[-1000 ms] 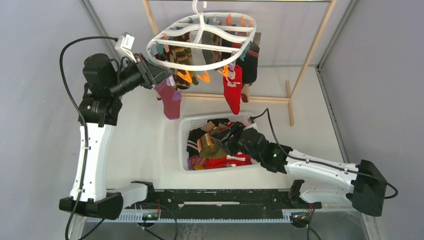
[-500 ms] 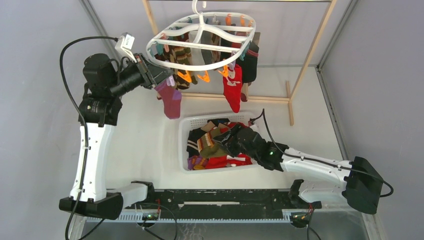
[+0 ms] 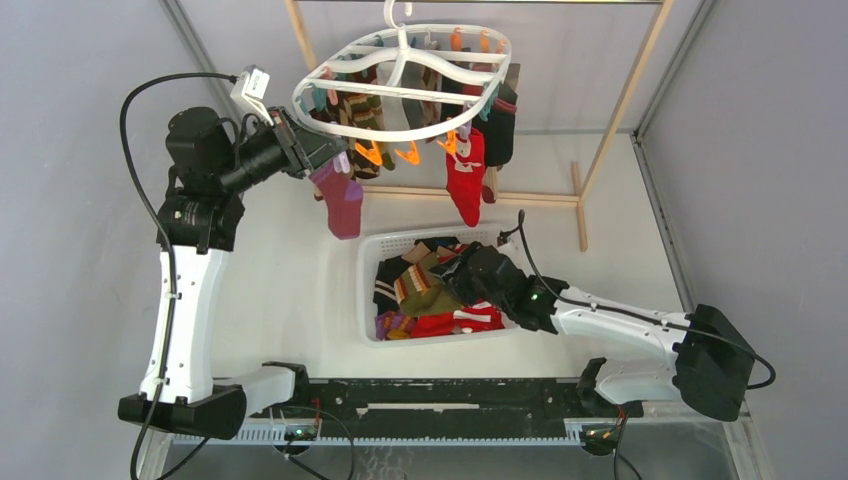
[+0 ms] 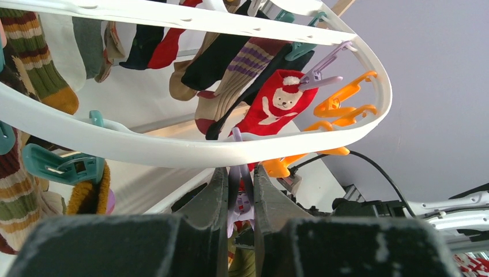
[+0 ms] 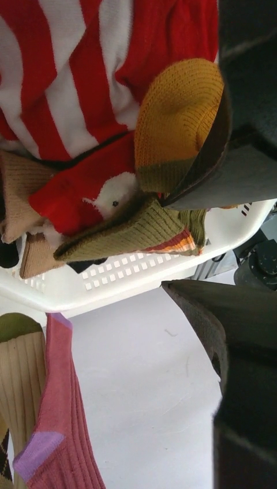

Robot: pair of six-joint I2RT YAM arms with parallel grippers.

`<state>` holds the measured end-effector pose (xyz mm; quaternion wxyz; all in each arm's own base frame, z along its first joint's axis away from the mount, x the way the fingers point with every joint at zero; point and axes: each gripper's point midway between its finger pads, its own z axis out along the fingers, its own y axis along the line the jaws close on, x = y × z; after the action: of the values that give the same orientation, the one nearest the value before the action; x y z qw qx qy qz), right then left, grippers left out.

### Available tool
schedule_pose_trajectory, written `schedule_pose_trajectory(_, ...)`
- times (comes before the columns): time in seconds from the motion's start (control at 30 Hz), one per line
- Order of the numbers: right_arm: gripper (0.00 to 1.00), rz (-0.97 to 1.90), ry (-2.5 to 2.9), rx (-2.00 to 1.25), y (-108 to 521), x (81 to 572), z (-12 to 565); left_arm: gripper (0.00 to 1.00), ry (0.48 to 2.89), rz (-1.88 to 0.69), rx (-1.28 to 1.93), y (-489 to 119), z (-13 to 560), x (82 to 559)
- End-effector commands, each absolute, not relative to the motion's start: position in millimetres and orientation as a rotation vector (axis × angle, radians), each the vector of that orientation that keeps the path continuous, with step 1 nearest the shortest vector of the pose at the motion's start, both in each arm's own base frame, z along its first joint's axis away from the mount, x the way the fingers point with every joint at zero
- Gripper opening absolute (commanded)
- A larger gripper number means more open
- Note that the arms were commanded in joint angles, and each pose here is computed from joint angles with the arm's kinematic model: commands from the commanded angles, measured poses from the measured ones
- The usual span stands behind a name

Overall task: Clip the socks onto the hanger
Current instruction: Pick up the sock from the bin.

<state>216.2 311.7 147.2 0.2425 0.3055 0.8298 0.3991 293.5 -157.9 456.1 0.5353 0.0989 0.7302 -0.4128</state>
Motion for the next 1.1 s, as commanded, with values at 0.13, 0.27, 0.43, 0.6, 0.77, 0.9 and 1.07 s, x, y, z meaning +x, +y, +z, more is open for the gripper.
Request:
schedule_pose_trajectory(0.13,0.53,1.124,2.241,0.804,321,226,167,0.08,1.685,-0.994,0.290,-161,473,282)
schedule_pose_trajectory(0.27,0.54,1.143,2.302,0.809,328,223,156,0.08,1.682,-0.995,0.290,-161,474,282)
schedule_pose_trajectory(0.43,0.57,1.114,2.353,0.820,327,214,147,0.08,1.675,-0.994,0.295,-161,477,281)
schedule_pose_trajectory(0.6,0.57,1.128,2.352,0.830,331,212,143,0.08,1.682,-0.994,0.294,-161,474,282)
schedule_pose_trajectory(0.77,0.53,1.178,2.290,0.826,333,224,151,0.08,1.686,-0.993,0.293,-161,472,282)
schedule_pose_trajectory(0.9,0.45,1.229,2.231,0.829,332,234,159,0.08,1.685,-0.995,0.292,-161,472,281)
schedule_pose_trajectory(1.07,0.39,1.275,2.194,0.841,331,242,162,0.08,1.684,-0.995,0.293,-161,472,281)
